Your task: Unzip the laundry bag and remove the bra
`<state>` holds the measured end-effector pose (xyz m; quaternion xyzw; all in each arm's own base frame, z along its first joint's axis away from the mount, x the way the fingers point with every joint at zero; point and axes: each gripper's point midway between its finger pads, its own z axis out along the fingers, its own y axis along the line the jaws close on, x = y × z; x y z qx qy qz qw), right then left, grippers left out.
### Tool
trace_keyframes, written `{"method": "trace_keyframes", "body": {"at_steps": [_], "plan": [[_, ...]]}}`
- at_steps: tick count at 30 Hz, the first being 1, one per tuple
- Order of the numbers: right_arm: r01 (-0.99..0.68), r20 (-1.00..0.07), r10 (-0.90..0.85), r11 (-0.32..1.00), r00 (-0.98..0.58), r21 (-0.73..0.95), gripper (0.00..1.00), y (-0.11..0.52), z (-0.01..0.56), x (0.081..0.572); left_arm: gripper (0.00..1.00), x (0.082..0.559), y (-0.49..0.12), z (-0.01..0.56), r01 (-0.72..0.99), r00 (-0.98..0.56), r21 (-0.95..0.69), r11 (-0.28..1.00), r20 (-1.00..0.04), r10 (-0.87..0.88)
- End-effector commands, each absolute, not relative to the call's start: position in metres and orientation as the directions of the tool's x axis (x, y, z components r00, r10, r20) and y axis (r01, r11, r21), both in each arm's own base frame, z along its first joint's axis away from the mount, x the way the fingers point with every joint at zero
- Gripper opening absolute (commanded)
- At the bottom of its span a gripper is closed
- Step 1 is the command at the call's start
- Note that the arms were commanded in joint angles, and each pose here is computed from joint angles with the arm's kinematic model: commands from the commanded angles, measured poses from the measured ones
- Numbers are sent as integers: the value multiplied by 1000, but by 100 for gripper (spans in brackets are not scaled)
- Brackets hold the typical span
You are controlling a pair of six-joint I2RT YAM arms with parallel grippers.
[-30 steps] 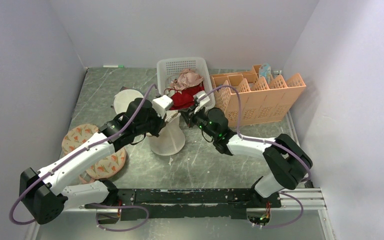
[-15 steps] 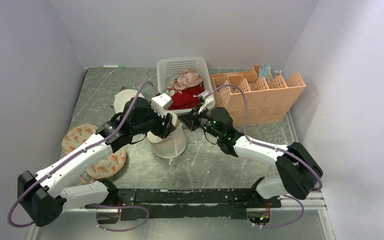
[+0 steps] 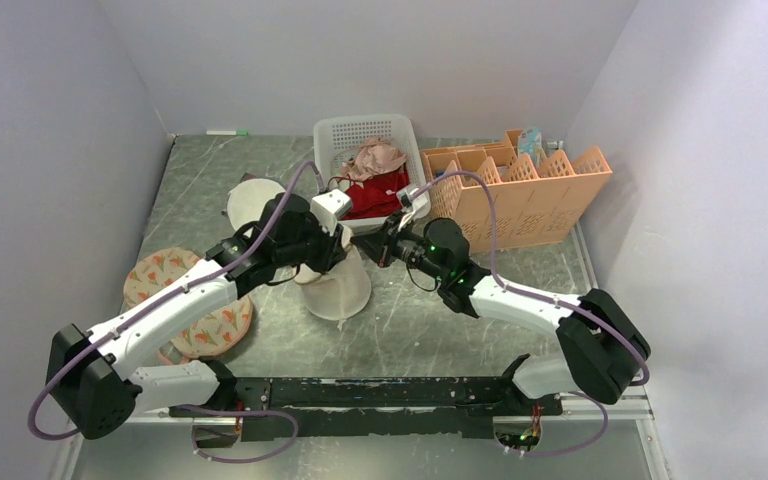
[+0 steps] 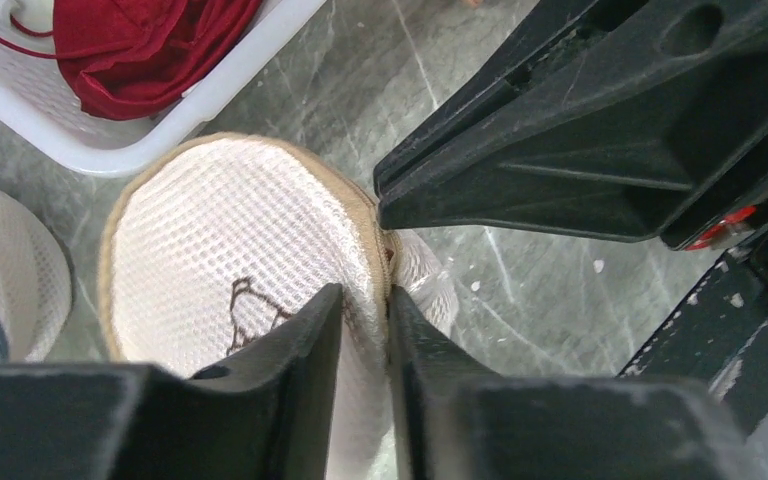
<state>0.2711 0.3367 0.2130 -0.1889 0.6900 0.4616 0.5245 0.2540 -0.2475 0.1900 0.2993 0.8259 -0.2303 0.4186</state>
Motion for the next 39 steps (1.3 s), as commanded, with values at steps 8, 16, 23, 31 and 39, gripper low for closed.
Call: {"method": "trace_keyframes", "body": {"at_steps": [8,16,23,31,39], "plan": [[-736,-913,170,546,-370,400,0,333,208,273,7,258,-241,213,690,-401,-82,719,-870,286],[-591,-902,193,700,-385,402,0,306,182,303,7,249,-241,228,731,-340,-70,678,-899,274],[-485,-882,152,787,-446,381,0,278,146,327,7,252,-235,227,710,-337,-50,703,-900,277],[-749,-931,98,567,-353,343,0,308,198,286,13,259,-233,213,686,-377,-38,727,-873,310],[-845,-933,114,398,-342,358,0,334,236,253,52,264,-230,203,658,-413,-35,752,-852,322]]}}
